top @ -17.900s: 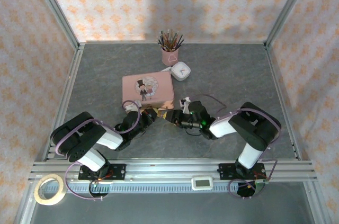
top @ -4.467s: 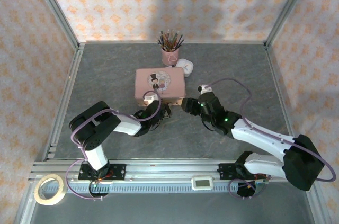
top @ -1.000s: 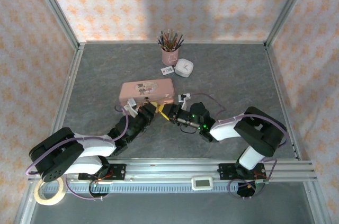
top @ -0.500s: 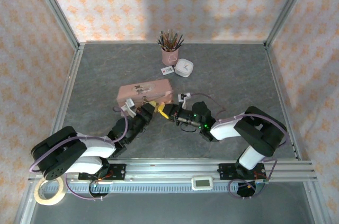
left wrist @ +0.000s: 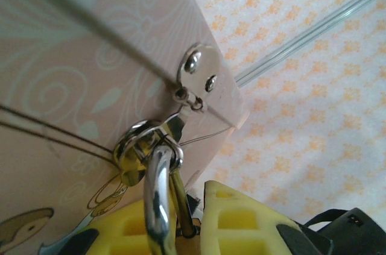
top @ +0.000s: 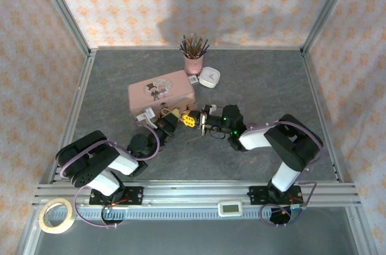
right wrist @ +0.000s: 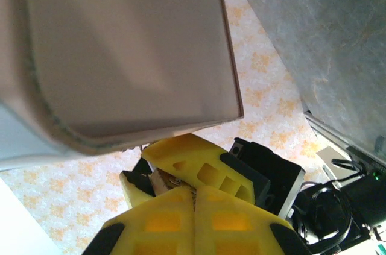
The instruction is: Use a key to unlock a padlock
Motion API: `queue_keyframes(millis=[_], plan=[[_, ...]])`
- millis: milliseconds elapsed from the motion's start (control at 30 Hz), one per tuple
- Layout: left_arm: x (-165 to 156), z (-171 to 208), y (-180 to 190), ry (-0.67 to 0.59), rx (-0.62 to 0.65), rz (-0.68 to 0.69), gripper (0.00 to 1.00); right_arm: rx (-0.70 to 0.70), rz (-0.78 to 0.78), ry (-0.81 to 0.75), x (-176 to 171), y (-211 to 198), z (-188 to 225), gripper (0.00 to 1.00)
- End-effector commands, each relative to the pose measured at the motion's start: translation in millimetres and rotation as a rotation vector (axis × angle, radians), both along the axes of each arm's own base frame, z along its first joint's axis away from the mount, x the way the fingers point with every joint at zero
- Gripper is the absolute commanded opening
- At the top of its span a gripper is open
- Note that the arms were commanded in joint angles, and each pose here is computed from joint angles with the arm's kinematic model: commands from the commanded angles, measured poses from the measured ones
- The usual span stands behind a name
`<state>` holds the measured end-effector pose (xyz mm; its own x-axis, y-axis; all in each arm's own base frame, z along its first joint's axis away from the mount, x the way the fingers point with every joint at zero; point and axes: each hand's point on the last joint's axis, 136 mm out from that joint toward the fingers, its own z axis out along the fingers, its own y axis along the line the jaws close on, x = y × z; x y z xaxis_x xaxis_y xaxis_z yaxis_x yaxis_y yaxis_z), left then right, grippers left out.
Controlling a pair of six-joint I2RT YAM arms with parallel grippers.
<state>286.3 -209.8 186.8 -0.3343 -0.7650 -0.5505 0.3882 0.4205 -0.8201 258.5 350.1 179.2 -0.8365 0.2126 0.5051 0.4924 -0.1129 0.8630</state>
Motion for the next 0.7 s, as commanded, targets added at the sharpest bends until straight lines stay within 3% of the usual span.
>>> queue_keyframes(millis=[0,133,233,367,500,667], plan=[[-25,26,-18,-0.202,0.051,-0.113,0.00,0.429,-0.063,-0.176,11,-18,142,0.00],[-15,22,-8,-0.127,-0.033,-0.053,0.00,0.262,-0.064,-0.301,14,-7,124,0.00],[-8,20,5,-0.071,-0.111,0.013,0.00,0.035,-0.105,-0.433,20,-5,102,0.00],[-1,19,12,-0.016,-0.163,0.058,0.00,-0.261,-0.177,-0.586,28,-19,77,0.15],[5,19,15,0.026,-0.187,0.087,0.00,-0.339,-0.202,-0.655,22,-31,63,0.29],[11,17,17,0.100,-0.191,0.122,0.00,-0.400,-0.157,-0.758,11,-26,45,0.34]])
